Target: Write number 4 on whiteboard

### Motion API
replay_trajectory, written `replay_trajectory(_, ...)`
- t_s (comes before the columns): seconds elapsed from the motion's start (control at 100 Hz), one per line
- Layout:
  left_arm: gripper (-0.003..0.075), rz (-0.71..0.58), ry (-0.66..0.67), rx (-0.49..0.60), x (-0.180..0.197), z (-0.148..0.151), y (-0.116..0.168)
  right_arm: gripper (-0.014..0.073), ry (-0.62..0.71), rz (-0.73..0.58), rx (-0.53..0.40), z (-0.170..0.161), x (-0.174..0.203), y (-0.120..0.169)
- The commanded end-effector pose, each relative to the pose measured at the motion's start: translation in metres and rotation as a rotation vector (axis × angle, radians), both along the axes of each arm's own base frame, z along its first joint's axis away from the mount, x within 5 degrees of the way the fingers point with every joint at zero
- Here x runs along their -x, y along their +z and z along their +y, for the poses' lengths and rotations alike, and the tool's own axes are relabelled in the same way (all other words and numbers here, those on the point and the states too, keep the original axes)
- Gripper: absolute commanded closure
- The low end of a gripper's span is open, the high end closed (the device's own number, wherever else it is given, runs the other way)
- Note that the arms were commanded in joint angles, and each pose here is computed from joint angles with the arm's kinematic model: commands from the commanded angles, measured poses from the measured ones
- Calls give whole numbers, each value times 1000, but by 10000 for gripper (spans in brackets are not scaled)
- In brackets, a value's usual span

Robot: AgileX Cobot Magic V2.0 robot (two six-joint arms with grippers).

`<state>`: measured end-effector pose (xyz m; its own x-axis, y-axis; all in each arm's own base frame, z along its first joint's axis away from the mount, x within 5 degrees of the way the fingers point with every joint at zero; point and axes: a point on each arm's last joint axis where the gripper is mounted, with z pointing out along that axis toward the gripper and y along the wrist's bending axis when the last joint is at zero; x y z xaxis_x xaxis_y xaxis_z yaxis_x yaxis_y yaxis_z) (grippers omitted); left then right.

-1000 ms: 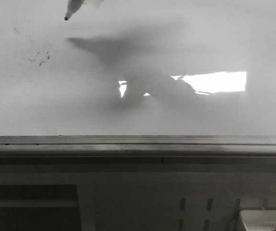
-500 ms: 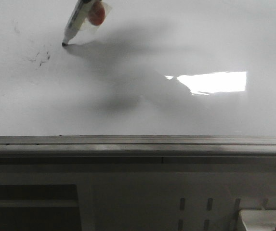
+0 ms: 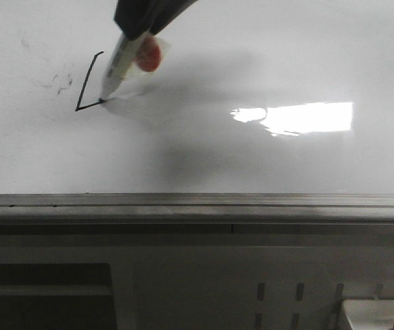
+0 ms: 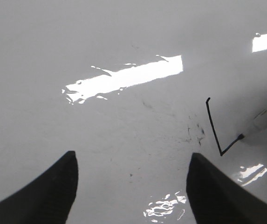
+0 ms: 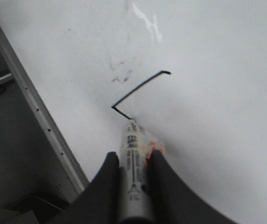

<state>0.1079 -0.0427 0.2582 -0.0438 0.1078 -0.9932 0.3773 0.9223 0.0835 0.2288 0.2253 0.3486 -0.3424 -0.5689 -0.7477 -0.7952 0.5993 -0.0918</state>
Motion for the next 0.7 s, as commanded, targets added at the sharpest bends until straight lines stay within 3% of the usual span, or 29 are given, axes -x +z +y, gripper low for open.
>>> replay_trajectory(0.0, 261, -94, -5, 60, -1, -1, 17, 656, -38, -75, -26, -20, 2, 23)
replay_trajectory(0.25, 261, -94, -5, 60, -1, -1, 17, 657, -64, -59, -30, -30, 8, 21)
replay_trajectory(0.52, 261, -95, -5, 60, -1, -1, 17, 657, -16, -184, -157, -18, 18, 63)
replay_trajectory(0.69, 261, -95, -5, 60, -1, -1, 17, 657, -19, -218, -165, -10, 8, 71)
